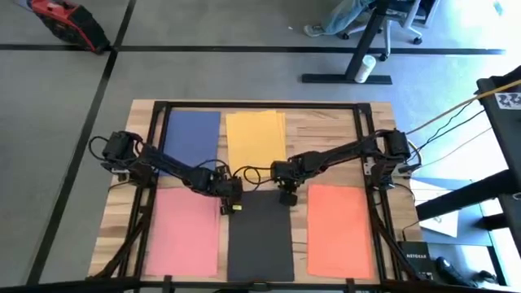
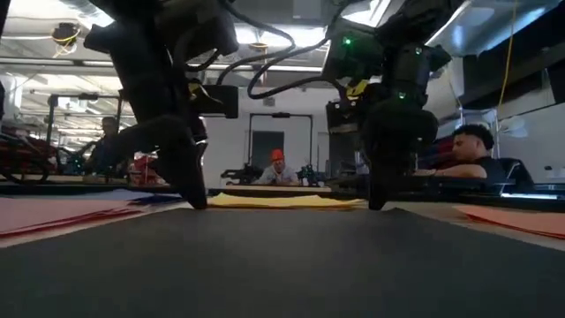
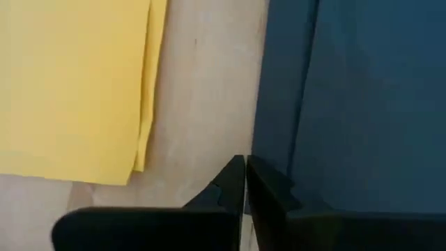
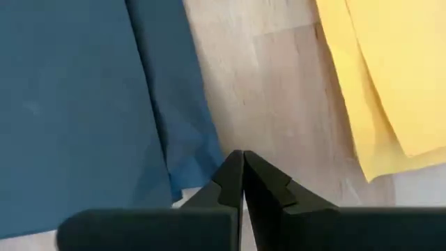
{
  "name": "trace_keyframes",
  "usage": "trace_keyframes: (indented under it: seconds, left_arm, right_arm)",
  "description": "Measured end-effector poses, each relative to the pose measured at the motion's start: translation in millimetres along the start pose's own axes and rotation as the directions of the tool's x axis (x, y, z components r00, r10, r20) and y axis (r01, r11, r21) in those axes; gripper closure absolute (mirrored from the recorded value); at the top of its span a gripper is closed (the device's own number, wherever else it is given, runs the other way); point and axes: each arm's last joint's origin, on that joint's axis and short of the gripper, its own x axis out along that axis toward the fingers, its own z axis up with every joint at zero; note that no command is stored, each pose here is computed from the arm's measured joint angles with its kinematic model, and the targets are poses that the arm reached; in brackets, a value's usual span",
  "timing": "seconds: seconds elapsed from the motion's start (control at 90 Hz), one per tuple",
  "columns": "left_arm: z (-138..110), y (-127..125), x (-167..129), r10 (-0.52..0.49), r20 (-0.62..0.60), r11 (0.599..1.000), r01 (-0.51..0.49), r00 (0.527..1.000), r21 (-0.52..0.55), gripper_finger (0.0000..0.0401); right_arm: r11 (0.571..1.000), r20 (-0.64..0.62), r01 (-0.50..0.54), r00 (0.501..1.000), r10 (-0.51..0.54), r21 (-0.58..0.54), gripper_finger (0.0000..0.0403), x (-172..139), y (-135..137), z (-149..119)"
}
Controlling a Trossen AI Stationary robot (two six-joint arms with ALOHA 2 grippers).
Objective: Organize paper
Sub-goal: Adjust the stacked colored papers on the table
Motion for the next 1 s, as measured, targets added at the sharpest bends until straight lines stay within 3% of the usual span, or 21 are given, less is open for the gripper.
trace_keyframes:
  seconds: [0.422, 0.644, 0.856, 1.0]
  left_arm:
    - [-1, -6, -2, -0.029, 0.006, 1.0, 0.029, 1.0, 0.006, 0.04]
    - [1, -2, -5, -0.004, 0.026, 0.999, 0.003, 1.0, 0.035, 0.04]
    - [11, 8, -27, 0.006, 0.036, 0.999, -0.007, 0.999, 0.037, 0.04]
    - [11, -2, -47, -0.043, 0.03, 0.996, 0.04, 0.999, 0.083, 0.04]
  right_arm:
    - [0.999, -0.019, -0.021, 1.0, 0.02, -0.048, 0.0403, 1, 16, -5]
    - [0.998, -0.024, 0.045, 0.999, -0.046, -0.046, 0.0403, 1, 12, -7]
    - [0.998, -0.037, 0.051, 0.998, -0.053, -0.046, 0.0403, 0, 12, -8]
    - [0.997, -0.05, 0.054, 0.997, -0.057, -0.047, 0.0403, 0, 12, -9]
